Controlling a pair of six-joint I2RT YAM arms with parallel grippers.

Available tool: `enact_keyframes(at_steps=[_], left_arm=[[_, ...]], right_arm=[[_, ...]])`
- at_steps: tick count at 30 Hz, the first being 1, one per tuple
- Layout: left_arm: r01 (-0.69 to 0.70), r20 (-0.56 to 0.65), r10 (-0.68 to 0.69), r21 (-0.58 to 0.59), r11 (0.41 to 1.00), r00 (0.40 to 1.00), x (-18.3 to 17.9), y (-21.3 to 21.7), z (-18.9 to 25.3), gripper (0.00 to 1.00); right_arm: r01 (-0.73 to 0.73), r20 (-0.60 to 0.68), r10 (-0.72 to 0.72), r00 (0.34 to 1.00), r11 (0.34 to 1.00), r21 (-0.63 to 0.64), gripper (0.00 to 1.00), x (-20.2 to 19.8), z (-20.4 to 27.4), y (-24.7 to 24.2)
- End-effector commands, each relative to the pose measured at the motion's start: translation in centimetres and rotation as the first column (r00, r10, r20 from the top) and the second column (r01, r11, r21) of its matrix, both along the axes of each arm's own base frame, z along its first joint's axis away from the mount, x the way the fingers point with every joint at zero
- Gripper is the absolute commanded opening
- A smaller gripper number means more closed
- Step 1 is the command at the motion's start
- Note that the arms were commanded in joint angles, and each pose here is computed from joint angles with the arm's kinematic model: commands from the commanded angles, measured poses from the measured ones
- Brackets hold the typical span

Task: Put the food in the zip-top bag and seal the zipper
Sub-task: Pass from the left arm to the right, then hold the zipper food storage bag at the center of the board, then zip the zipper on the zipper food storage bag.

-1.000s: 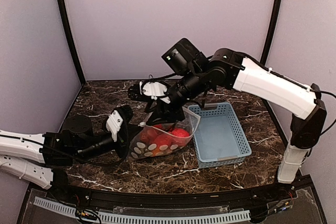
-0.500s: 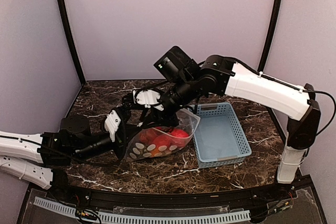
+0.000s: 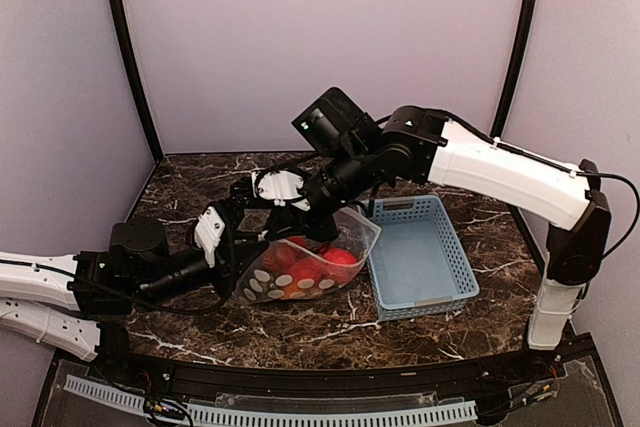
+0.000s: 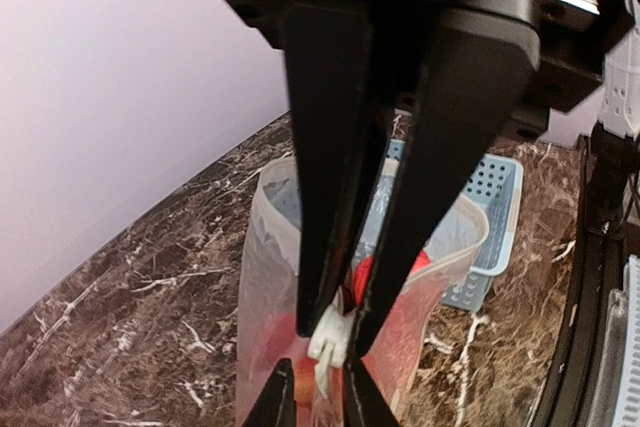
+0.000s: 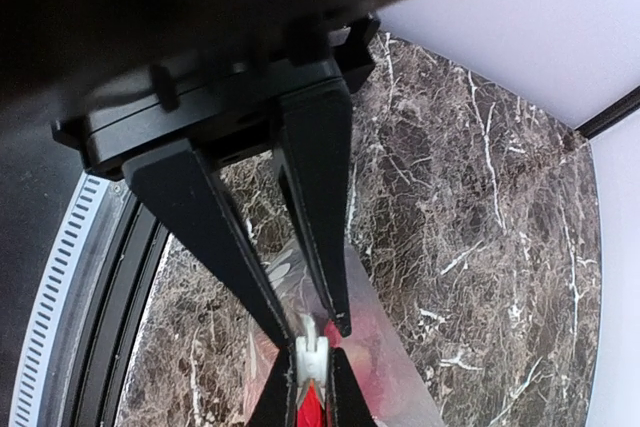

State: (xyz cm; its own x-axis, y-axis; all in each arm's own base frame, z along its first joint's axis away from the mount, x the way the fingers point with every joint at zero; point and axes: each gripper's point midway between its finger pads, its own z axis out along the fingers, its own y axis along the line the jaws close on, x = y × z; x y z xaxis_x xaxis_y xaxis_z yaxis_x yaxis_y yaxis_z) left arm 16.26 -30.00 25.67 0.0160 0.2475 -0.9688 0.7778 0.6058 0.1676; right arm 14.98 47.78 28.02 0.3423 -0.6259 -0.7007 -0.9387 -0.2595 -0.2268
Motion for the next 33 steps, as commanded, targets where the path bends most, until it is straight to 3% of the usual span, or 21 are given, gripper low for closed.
enact_keyframes(at_steps=[1, 5, 15, 26, 33], left_arm=[[0.009, 0.029, -0.007, -0.073, 0.997, 1.000, -0.1, -0.1, 2.3, 0.19], [0.041, 0.034, -0.040, -0.040, 0.998, 0.999, -0.2, -1.2, 1.4, 0.24], [-0.014, 0.048, 0.016, -0.044, 0.999, 0.999, 0.6, -0.9, 1.6, 0.01], [-0.123, 0.083, 0.138, -0.162, 0.979, 0.987, 1.2, 3.0, 3.4, 0.01], [-0.153, 0.085, 0.168, -0.160, 0.975, 0.982, 1.3, 4.3, 3.2, 0.01]], right_arm=[[0.000, 0.000, 0.000, 1.000, 1.000, 0.014, 0.00, -0.4, 0.8, -0.4], [-0.002, -0.004, 0.002, 1.000, 1.000, 0.025, 0.00, -0.5, 1.4, -0.4], [0.006, -0.012, -0.006, 1.000, 1.000, 0.003, 0.00, -0.5, 0.8, -0.7], [0.111, -0.022, -0.112, 0.993, 0.992, -0.055, 0.00, 2.9, -0.5, -1.6], [0.204, -0.002, -0.205, 0.979, 0.976, -0.081, 0.00, 6.4, -0.9, -3.7]])
